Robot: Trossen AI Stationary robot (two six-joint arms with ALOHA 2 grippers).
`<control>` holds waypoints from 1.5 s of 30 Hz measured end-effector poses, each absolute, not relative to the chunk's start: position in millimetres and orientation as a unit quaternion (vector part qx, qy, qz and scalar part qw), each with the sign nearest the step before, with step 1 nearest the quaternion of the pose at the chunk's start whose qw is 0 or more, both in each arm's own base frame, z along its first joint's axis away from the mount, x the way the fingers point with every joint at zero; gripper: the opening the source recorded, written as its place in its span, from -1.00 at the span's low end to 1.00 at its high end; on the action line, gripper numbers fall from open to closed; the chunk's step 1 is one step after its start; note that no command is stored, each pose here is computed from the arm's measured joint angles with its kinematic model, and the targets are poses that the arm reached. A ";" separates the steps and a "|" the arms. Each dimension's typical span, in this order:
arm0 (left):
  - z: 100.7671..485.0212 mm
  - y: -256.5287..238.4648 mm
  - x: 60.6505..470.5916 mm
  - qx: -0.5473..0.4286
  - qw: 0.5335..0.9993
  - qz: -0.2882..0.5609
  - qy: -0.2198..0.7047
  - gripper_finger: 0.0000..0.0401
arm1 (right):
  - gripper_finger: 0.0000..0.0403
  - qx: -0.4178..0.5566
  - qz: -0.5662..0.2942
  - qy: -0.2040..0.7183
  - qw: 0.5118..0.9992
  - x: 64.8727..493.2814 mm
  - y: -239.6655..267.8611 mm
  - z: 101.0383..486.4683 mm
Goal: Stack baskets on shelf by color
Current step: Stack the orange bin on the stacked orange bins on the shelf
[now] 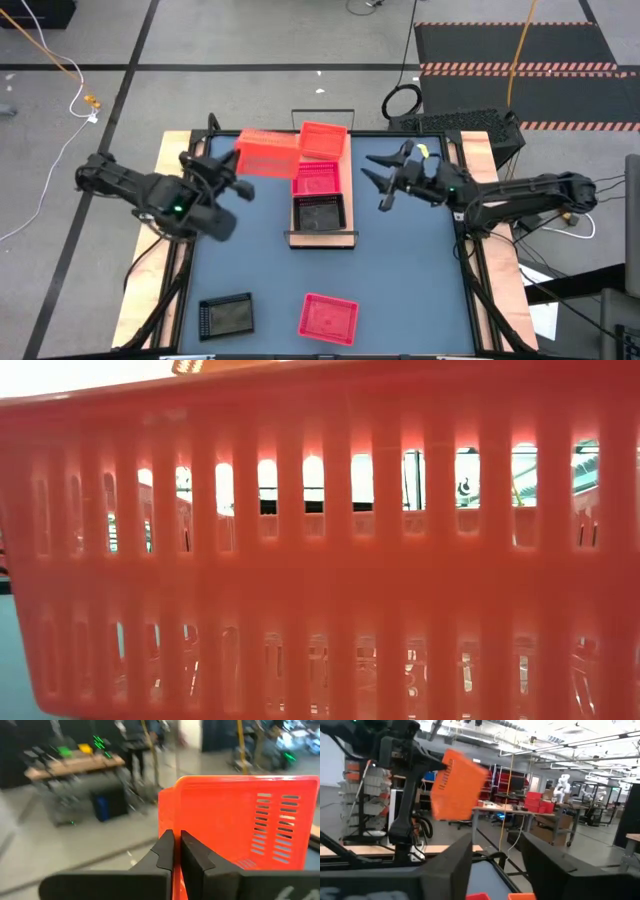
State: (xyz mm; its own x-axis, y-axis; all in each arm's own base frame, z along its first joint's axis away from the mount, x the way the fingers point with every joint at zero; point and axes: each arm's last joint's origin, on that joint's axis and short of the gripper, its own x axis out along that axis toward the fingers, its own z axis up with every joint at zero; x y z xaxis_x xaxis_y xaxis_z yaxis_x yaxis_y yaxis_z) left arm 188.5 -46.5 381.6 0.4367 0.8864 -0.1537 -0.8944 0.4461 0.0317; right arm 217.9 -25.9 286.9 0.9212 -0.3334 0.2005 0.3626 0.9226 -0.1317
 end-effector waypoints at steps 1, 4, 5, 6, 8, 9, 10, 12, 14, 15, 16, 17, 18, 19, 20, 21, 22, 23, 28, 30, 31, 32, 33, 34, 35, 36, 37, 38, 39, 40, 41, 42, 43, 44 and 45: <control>377.9 -44.6 195.6 -0.017 0.840 0.538 0.061 -0.94 | -0.19 -0.084 -0.178 -0.084 0.977 221.2 -26.3 286.7; 363.4 -40.7 219.1 0.005 0.821 0.569 0.040 -0.96 | 0.02 -0.087 -0.178 -0.079 0.977 232.1 -27.2 286.0; 358.6 -39.8 227.0 0.009 0.817 0.575 0.039 -0.96 | 0.08 -0.091 -0.177 -0.076 0.977 235.1 -27.5 284.7; 354.3 -37.9 235.4 0.011 0.812 0.583 0.036 -0.95 | 0.13 -0.094 -0.169 -0.075 0.978 238.4 -27.3 282.6; 346.5 -34.9 250.9 0.015 0.804 0.593 0.035 -0.90 | 0.20 -0.095 -0.152 -0.089 0.980 245.1 -26.9 279.7; 342.7 -34.0 258.0 0.020 0.803 0.595 0.039 -0.88 | 0.21 -0.092 -0.149 -0.094 0.980 248.0 -26.7 278.1; 340.0 -32.9 265.8 0.019 0.802 0.595 0.039 -0.88 | 0.22 -0.091 -0.146 -0.102 0.980 250.8 -26.8 276.7; 336.9 -30.7 279.7 0.023 0.805 0.591 0.045 -0.90 | 0.20 -0.090 -0.147 -0.112 0.979 255.9 -27.3 273.2; 334.0 -30.1 292.3 0.026 0.813 0.580 0.052 -0.94 | 0.17 -0.090 -0.147 -0.117 0.978 260.5 -27.8 269.2; 332.7 -29.6 298.1 0.026 0.816 0.576 0.053 -0.96 | 0.14 -0.090 -0.147 -0.119 0.978 262.6 -27.9 267.2; 331.4 -29.4 303.2 0.028 0.818 0.573 0.052 -0.96 | 0.12 -0.089 -0.150 -0.121 0.977 264.5 -28.3 265.3; 330.8 -29.2 307.5 0.031 0.819 0.570 0.053 -0.96 | 0.10 -0.087 -0.162 -0.122 0.975 265.8 -28.9 263.8; 329.8 -28.8 311.3 0.035 0.821 0.567 0.054 -0.95 | 0.08 -0.086 -0.177 -0.119 0.973 266.7 -29.8 262.3; 329.3 -28.5 314.6 0.036 0.821 0.567 0.052 -0.92 | 0.06 -0.085 -0.196 -0.117 0.970 267.5 -31.0 260.9; 329.2 -28.2 317.0 0.035 0.821 0.567 0.049 -0.90 | 0.04 -0.083 -0.218 -0.116 0.965 267.8 -32.3 260.0; 328.9 -28.1 318.9 0.038 0.821 0.567 0.049 -0.89 | 0.02 -0.084 -0.238 -0.112 0.961 268.0 -33.6 258.9; 327.9 -28.2 321.2 0.040 0.822 0.566 0.050 -0.89 | 0.01 -0.087 -0.250 -0.110 0.958 268.1 -34.4 258.4; 327.5 -27.6 323.2 0.040 0.825 0.562 0.049 -0.90 | 0.00 -0.091 -0.252 -0.107 0.957 268.5 -35.0 257.7; 326.2 -25.5 328.8 0.042 0.848 0.526 0.053 -0.96 | -0.09 -0.083 -0.284 -0.102 0.950 267.5 -42.0 256.6; 325.6 -24.3 329.7 0.040 0.852 0.519 0.054 -0.93 | -0.16 -0.089 -0.291 -0.094 0.948 267.3 -44.9 255.5; 325.4 -24.0 329.8 0.040 0.852 0.519 0.054 -0.91 | -0.22 -0.096 -0.294 -0.088 0.947 267.3 -46.0 254.7; 325.5 -24.0 329.7 0.039 0.852 0.519 0.054 -0.89 | -0.29 -0.104 -0.295 -0.082 0.946 267.4 -46.3 254.0; 325.7 -24.0 329.8 0.039 0.853 0.518 0.053 -0.88 | -0.37 -0.114 -0.296 -0.076 0.945 267.4 -46.5 253.6; 325.9 -24.2 329.9 0.040 0.854 0.516 0.054 -0.87 | -0.48 -0.124 -0.300 -0.071 0.943 267.4 -46.8 253.3; 325.9 -24.5 330.0 0.045 0.855 0.513 0.057 -0.87 | -0.60 -0.132 -0.307 -0.065 0.940 267.2 -47.1 253.0; 325.7 -25.0 330.2 0.050 0.857 0.510 0.060 -0.86 | -0.72 -0.140 -0.313 -0.059 0.937 267.1 -47.5 252.7; 325.5 -25.2 330.4 0.053 0.859 0.506 0.063 -0.86 | -0.84 -0.149 -0.320 -0.051 0.934 267.1 -47.8 252.3; 325.5 -25.4 330.7 0.055 0.861 0.501 0.064 -0.86 | -0.91 -0.159 -0.327 -0.043 0.931 266.6 -48.1 252.5; 325.3 -25.3 330.9 0.057 0.862 0.499 0.065 -0.86 | -0.93 -0.166 -0.335 -0.038 0.927 265.8 -48.2 253.1; 325.1 -25.1 331.3 0.057 0.863 0.498 0.066 -0.85 | -0.94 -0.167 -0.344 -0.036 0.923 265.4 -48.2 253.4; 325.1 -24.9 331.3 0.058 0.862 0.499 0.066 -0.85 | -0.94 -0.165 -0.351 -0.035 0.921 265.1 -48.5 253.6; 325.3 -24.8 331.3 0.059 0.862 0.500 0.066 -0.85 | -0.95 -0.161 -0.352 -0.035 0.922 265.0 -48.4 253.5; 325.4 -24.3 331.3 0.064 0.860 0.501 0.069 -0.85 | -0.97 -0.157 -0.352 -0.035 0.922 264.4 -48.4 254.1; 325.5 -23.4 331.4 0.070 0.859 0.502 0.072 -0.85 | -0.98 -0.153 -0.352 -0.038 0.923 263.7 -48.3 255.2; 325.5 -21.7 331.5 0.078 0.857 0.503 0.077 -0.85 | -0.98 -0.146 -0.357 -0.042 0.921 263.5 -49.4 257.1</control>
